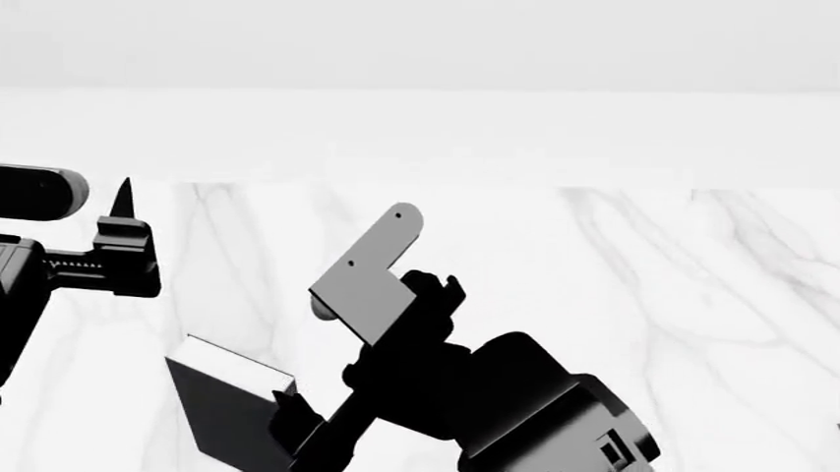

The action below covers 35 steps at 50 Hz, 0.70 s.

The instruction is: Pick up the book on the left and place it on top of the shelf.

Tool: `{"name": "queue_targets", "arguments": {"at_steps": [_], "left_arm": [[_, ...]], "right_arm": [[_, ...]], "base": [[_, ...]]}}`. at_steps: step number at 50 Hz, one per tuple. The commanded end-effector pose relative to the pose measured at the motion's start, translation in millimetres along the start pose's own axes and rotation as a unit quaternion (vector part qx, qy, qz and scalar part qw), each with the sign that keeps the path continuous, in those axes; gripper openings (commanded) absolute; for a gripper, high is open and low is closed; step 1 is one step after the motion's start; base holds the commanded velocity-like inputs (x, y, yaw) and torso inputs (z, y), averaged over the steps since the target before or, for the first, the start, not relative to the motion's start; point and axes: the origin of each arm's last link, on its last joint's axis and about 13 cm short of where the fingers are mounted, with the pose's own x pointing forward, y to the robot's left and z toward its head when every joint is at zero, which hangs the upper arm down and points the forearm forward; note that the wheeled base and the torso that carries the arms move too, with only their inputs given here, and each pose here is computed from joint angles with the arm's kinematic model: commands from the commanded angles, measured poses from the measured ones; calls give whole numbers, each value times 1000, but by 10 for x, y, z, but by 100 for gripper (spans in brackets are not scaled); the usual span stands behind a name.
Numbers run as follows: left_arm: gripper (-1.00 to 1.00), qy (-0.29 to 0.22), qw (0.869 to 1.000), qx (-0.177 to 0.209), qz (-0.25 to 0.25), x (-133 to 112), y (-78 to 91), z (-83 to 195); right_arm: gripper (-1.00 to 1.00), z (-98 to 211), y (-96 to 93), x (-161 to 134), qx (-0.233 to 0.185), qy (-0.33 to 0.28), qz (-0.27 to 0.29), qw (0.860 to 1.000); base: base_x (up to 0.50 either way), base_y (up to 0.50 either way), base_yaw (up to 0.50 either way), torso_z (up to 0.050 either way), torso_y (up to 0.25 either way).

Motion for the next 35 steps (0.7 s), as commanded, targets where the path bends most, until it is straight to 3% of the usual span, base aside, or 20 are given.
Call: {"name": "queue_targets", "arguments": {"at_steps": [1,35], "left_arm": [[100,-3,1000,-13,-3,5,3,5],[100,-8,1000,-12,-3,-29,12,27]], "right_arm": [[100,-32,29,182,10,0,29,1000],[100,-324,46,712,37,33,76,996]], "base": [[0,0,0,0,0],[0,0,0,0,0]]}}
